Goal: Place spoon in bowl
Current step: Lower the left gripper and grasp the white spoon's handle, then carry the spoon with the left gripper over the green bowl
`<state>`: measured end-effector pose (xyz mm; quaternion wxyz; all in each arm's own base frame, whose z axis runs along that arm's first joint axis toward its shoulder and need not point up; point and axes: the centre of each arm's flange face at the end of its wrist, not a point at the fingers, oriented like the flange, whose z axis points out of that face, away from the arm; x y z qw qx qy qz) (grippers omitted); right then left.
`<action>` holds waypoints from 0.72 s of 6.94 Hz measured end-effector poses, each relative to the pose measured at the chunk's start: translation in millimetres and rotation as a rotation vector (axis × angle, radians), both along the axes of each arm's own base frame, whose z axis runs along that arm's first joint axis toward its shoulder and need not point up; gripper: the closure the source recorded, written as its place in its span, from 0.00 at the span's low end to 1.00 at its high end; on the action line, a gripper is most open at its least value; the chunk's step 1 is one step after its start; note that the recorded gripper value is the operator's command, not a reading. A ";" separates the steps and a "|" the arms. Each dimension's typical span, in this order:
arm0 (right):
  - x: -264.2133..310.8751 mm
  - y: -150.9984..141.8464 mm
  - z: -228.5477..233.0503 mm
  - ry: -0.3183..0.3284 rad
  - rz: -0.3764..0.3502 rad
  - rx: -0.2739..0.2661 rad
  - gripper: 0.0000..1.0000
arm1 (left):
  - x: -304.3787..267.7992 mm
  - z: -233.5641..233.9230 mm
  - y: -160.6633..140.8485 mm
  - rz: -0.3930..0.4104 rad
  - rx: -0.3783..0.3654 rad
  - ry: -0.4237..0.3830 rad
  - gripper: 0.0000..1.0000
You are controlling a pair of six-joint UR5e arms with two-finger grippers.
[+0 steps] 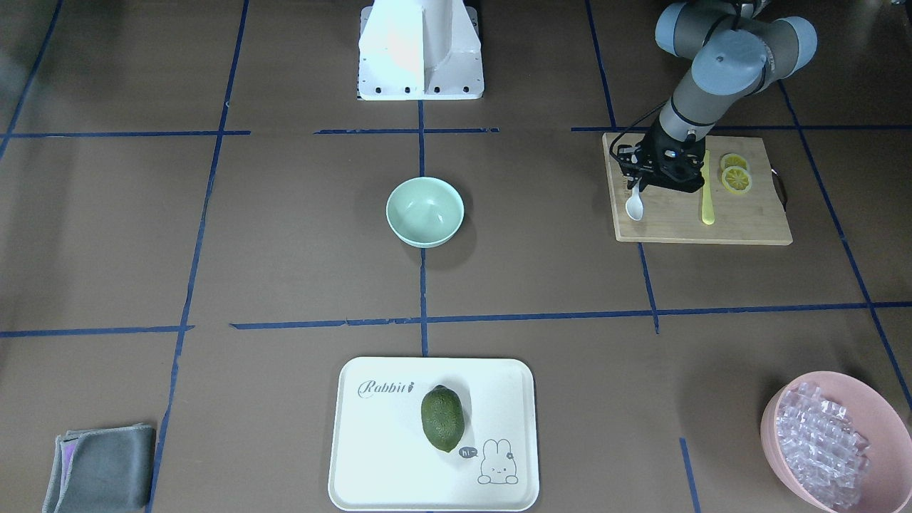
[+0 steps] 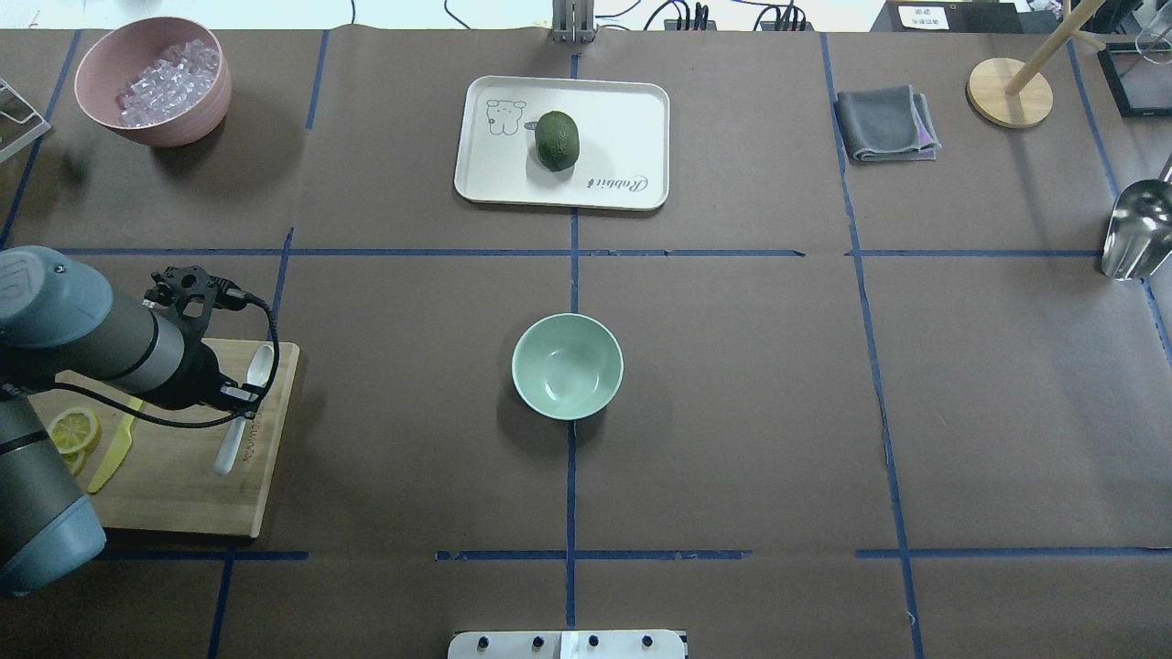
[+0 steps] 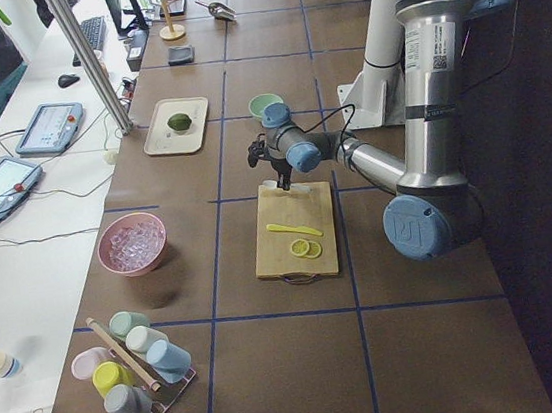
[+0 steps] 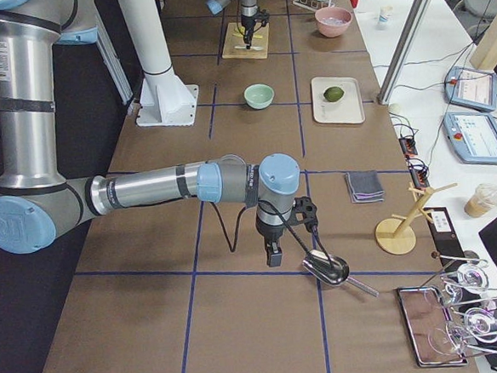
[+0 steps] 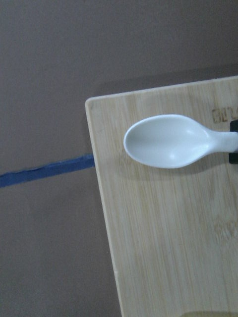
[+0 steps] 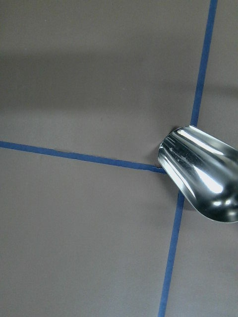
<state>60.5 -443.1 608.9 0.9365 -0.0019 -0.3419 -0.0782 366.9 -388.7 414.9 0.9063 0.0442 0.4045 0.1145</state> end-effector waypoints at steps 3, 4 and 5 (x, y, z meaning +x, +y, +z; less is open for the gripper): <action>0.0 0.7 1.9 0.000 0.000 -0.004 0.00 | 67.0 -135.1 -4.6 0.069 0.056 0.052 1.00; 0.0 1.2 2.7 0.000 0.000 -0.006 0.00 | 93.5 -176.0 -2.0 0.096 0.093 0.085 1.00; 0.0 1.6 2.9 0.000 0.000 -0.007 0.00 | 122.8 -208.5 -1.1 0.110 0.130 0.101 1.00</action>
